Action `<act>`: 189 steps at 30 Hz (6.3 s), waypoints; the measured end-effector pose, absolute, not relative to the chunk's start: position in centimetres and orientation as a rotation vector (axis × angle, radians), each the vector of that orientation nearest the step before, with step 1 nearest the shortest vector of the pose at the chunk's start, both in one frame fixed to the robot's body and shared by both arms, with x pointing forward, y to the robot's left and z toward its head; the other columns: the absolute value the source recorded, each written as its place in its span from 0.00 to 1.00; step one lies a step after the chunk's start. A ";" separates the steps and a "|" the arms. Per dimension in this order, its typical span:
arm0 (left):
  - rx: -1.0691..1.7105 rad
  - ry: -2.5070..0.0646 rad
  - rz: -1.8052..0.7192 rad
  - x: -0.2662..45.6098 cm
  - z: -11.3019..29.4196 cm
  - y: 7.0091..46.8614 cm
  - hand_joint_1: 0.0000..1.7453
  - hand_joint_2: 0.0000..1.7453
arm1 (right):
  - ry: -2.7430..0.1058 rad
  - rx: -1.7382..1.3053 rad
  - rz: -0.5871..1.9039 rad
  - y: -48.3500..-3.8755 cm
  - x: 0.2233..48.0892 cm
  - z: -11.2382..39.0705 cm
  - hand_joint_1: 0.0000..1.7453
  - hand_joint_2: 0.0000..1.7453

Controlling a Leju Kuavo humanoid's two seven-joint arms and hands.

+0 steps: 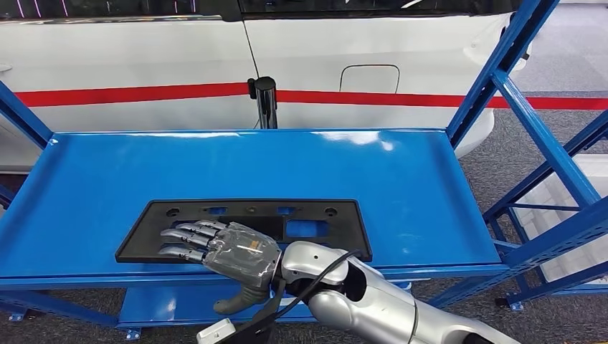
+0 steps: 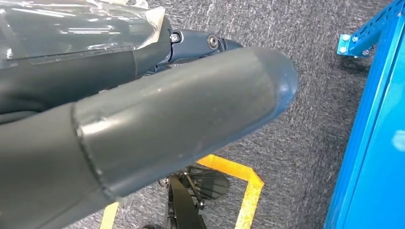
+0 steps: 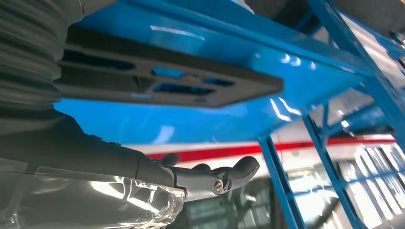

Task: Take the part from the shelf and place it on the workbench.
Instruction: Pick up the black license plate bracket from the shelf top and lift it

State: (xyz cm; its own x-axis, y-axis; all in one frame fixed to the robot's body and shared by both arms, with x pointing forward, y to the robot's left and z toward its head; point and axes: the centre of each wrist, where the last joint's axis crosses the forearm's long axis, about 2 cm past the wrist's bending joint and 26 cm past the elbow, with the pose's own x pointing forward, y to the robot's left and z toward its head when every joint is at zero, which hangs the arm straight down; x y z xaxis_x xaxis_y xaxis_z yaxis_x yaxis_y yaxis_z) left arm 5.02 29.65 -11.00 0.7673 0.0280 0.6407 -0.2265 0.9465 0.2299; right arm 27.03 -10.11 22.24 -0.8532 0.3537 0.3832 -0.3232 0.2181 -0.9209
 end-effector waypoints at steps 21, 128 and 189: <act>0.279 -0.668 0.077 5.1 -11.0 29.8 0.00 0.00 | -1.744 -0.172 1.745 -10.5 28.4 18.7 0.00 1.00; 0.302 -0.731 -0.009 7.4 -10.6 29.8 0.00 1.00 | -2.580 -0.042 0.253 -17.7 29.0 28.6 1.00 1.00; 0.311 -0.730 0.071 7.7 -10.6 30.6 0.00 1.00 | -2.541 -0.095 0.289 -18.3 26.1 26.2 1.00 1.00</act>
